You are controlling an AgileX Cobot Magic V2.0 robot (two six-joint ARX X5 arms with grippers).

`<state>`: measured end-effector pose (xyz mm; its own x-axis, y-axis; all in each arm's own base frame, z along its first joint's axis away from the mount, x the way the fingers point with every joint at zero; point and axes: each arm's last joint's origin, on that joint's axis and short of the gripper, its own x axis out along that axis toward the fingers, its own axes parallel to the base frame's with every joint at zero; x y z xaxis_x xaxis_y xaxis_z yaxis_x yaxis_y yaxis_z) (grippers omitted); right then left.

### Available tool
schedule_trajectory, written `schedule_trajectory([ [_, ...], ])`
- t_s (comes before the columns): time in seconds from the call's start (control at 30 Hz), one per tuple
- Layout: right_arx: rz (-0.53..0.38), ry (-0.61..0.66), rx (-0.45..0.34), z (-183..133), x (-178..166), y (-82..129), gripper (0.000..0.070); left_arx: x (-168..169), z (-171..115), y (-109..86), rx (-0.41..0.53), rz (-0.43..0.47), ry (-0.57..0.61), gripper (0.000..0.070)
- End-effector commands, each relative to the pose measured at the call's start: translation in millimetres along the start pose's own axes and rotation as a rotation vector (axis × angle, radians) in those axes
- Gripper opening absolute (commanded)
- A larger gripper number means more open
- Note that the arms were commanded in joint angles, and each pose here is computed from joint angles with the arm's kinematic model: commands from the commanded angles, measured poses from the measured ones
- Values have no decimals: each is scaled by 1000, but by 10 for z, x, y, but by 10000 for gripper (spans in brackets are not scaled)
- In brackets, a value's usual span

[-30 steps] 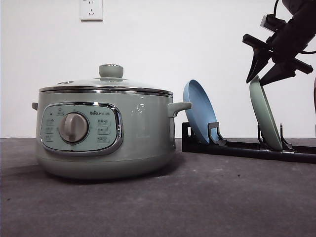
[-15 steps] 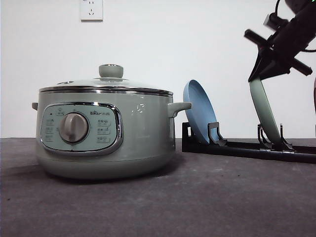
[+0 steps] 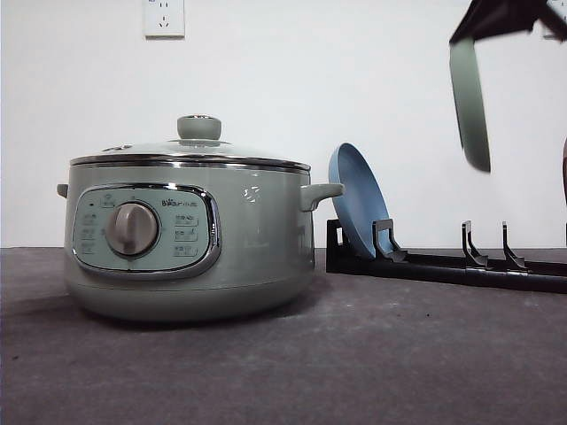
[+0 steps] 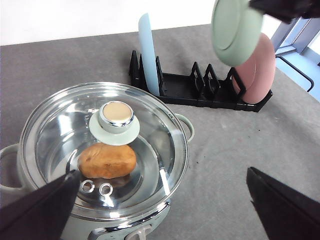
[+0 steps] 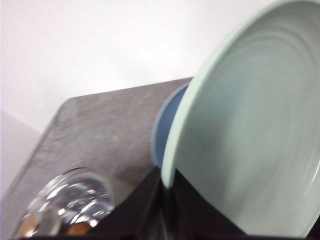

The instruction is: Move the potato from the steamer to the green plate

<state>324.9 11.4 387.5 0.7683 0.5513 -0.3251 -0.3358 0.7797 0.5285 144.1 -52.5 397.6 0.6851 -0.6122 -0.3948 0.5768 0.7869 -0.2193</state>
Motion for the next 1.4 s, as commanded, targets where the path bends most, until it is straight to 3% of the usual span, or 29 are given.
schedule_trajectory([
  [0.0,25,-26,-45,63,-125,137,0,-18,55,-18,23,-8,-21,676],
  [0.27,52,59,-220,-144,-511,616,0,-18,57,-18,25,-8,-22,676],
  [0.5,-32,182,-386,-464,-670,1017,0,-18,57,-18,27,-8,-22,676],
  [0.7,-10,299,-458,-771,-739,1229,0,-18,55,-18,26,-8,-21,676],
  [0.87,-36,374,-509,-1123,-775,1245,0,-18,53,-18,25,-8,-18,676],
  [1.13,-118,536,-517,-1776,-713,1012,0,-18,50,-18,23,-8,-15,676],
  [1.37,-135,623,-570,-2242,-531,975,0,-18,50,-18,24,-8,-15,676],
])
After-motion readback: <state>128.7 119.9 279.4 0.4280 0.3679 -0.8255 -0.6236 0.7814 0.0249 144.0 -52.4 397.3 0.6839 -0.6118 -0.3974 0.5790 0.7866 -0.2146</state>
